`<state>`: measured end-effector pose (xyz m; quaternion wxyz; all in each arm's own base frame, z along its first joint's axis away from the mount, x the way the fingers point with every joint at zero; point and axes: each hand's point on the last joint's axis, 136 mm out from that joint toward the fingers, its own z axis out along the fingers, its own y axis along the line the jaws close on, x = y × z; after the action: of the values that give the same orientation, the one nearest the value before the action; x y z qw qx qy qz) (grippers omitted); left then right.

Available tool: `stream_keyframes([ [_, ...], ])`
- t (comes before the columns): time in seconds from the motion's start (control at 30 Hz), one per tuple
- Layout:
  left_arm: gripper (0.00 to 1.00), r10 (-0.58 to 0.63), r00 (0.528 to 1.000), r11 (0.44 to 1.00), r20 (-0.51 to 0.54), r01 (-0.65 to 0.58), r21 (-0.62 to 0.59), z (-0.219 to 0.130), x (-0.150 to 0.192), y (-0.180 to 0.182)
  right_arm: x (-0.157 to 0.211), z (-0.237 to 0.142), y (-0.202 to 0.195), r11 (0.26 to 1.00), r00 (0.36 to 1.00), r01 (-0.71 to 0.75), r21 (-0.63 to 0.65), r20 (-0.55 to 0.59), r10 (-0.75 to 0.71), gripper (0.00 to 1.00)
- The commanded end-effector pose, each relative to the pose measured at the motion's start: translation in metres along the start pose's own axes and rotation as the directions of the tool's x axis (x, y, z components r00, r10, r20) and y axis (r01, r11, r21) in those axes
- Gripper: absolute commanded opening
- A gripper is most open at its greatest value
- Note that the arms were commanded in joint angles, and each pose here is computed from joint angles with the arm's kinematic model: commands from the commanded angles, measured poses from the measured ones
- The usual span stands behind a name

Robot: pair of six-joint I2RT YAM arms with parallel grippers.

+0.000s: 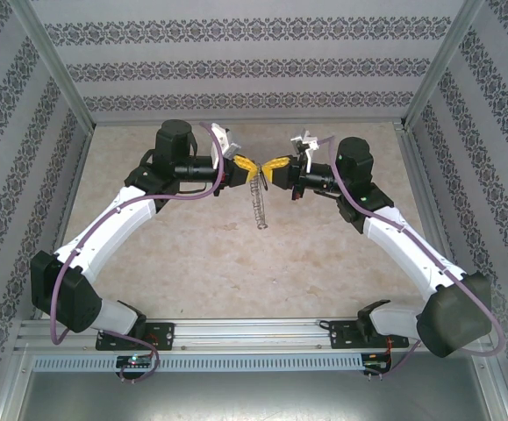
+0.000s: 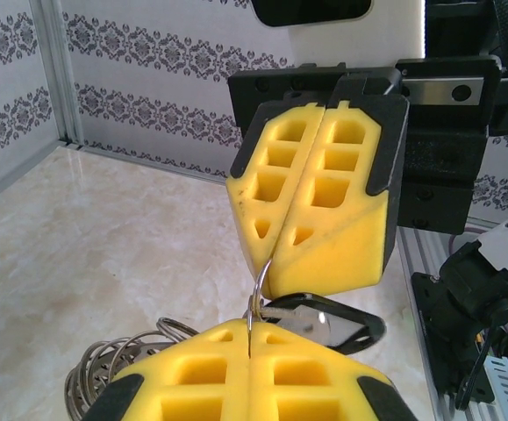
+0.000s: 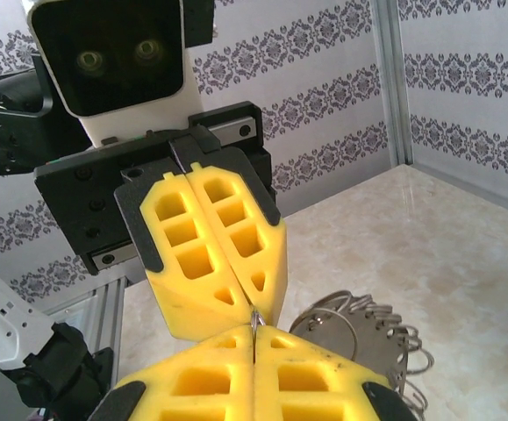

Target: Put the keys on the keyring

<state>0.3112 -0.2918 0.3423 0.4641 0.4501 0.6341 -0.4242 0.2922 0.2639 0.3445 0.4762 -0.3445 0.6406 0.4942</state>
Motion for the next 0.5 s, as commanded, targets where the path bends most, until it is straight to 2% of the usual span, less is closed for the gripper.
stream_keyframes([
  [0.0,0.00,0.081,0.995,0.996,0.051,-0.083,0.031,-0.006,-0.028,-0.018,-0.003,-0.004,-0.004,0.999,1.000,0.027,0.022,0.015,-0.027,0.00],
  [0.47,0.00,0.112,0.990,0.994,0.083,-0.112,-0.006,-0.014,-0.037,-0.021,0.006,-0.012,-0.020,0.998,1.000,-0.005,0.061,0.013,0.004,0.00],
])
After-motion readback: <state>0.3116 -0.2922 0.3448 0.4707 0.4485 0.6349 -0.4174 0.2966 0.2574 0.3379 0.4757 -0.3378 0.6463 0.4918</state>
